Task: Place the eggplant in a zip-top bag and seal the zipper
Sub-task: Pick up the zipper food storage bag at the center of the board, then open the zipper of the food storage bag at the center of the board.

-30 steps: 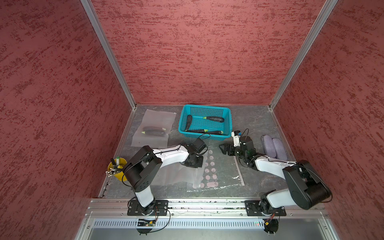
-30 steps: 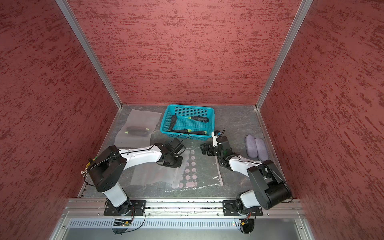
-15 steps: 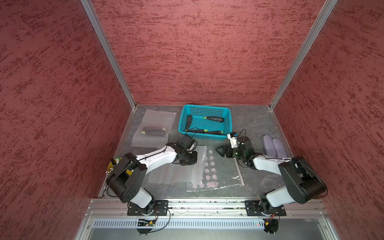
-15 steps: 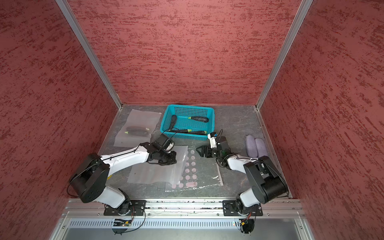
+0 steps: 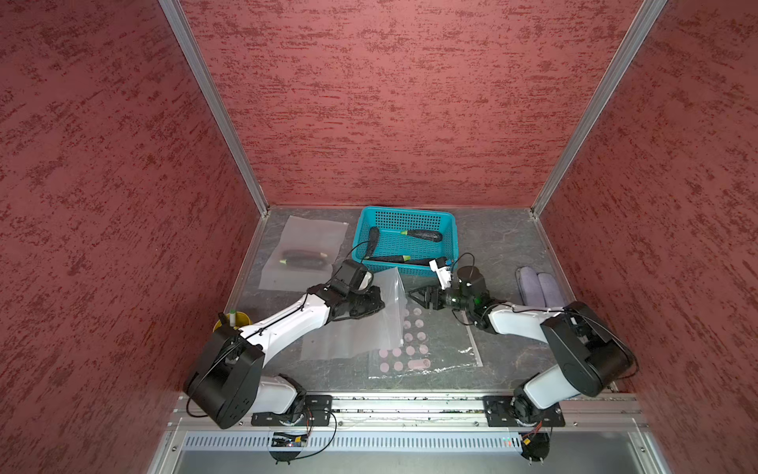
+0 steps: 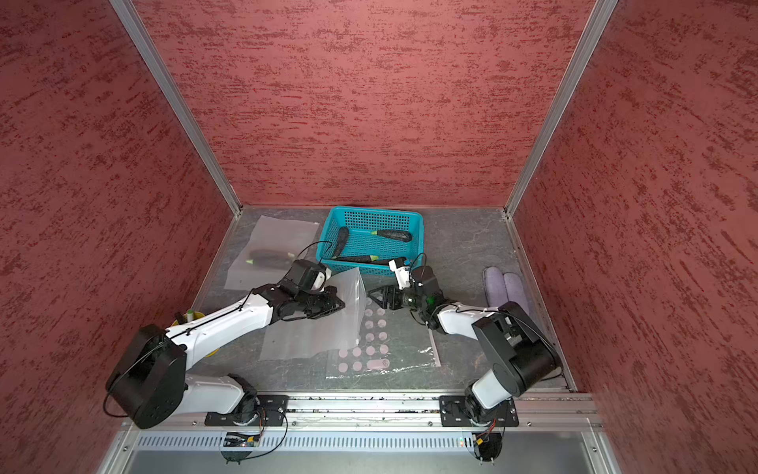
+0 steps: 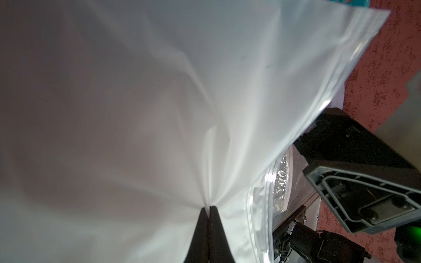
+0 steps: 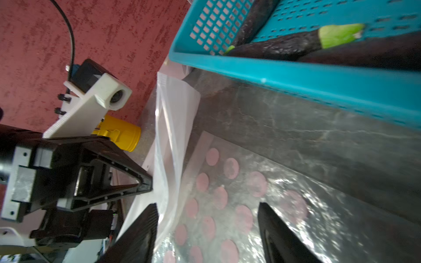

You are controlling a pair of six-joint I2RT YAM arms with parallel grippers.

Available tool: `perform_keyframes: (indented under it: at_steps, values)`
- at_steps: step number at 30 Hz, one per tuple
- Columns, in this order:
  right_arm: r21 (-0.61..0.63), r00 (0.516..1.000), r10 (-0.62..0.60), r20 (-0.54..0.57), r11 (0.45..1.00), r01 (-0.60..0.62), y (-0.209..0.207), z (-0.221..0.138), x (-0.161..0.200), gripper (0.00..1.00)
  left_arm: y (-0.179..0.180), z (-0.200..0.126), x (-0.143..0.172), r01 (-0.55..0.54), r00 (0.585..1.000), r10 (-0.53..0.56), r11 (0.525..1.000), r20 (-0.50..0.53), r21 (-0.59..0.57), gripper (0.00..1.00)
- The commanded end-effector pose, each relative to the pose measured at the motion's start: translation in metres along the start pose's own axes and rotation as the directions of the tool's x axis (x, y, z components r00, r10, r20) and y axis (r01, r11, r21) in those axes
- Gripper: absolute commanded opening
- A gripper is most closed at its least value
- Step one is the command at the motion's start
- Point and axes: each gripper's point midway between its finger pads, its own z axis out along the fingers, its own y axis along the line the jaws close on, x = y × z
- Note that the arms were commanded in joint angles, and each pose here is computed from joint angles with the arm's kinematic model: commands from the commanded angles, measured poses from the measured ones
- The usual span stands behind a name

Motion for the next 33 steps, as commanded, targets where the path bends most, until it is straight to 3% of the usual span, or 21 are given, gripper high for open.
perform_keyframes:
  at_steps: [1, 6, 12, 19, 28, 30, 33]
  values:
    - [-0.069, 1.0, -0.016, 0.0, 0.997, 0.016, 0.018, 0.011, -0.006, 0.59, -0.002, -0.007, -0.01, 0.003, 0.998, -0.004, 1.0, 0.062, 0.009, 0.0]
    - [-0.074, 1.0, -0.005, -0.022, 0.997, 0.003, 0.017, 0.02, 0.001, 0.49, -0.004, -0.012, -0.014, 0.0, 0.995, -0.002, 1.0, 0.099, 0.021, 0.0]
    - [-0.053, 0.999, -0.01, -0.042, 0.999, 0.008, 0.013, 0.024, 0.001, 0.21, -0.007, -0.016, -0.019, 0.008, 0.99, -0.017, 0.998, 0.141, 0.07, 0.0]
    - [-0.048, 0.999, -0.026, -0.047, 0.999, 0.024, 0.016, 0.026, -0.005, 0.03, -0.014, -0.012, -0.022, -0.014, 0.99, -0.002, 0.994, 0.141, 0.113, 0.0]
    - [-0.045, 0.998, -0.04, -0.044, 0.998, 0.038, 0.022, 0.026, -0.013, 0.0, -0.019, -0.011, -0.022, -0.043, 0.99, 0.024, 0.99, 0.139, 0.136, 0.0]
    - [-0.035, 0.998, -0.042, -0.046, 0.999, 0.04, 0.02, 0.026, -0.013, 0.21, -0.021, -0.012, -0.022, -0.051, 0.989, 0.03, 0.989, 0.143, 0.142, 0.0]
    - [-0.033, 0.998, -0.039, -0.053, 0.999, 0.037, 0.018, 0.026, -0.01, 0.27, -0.022, -0.014, -0.023, -0.052, 0.987, 0.029, 0.988, 0.158, 0.144, 0.0]
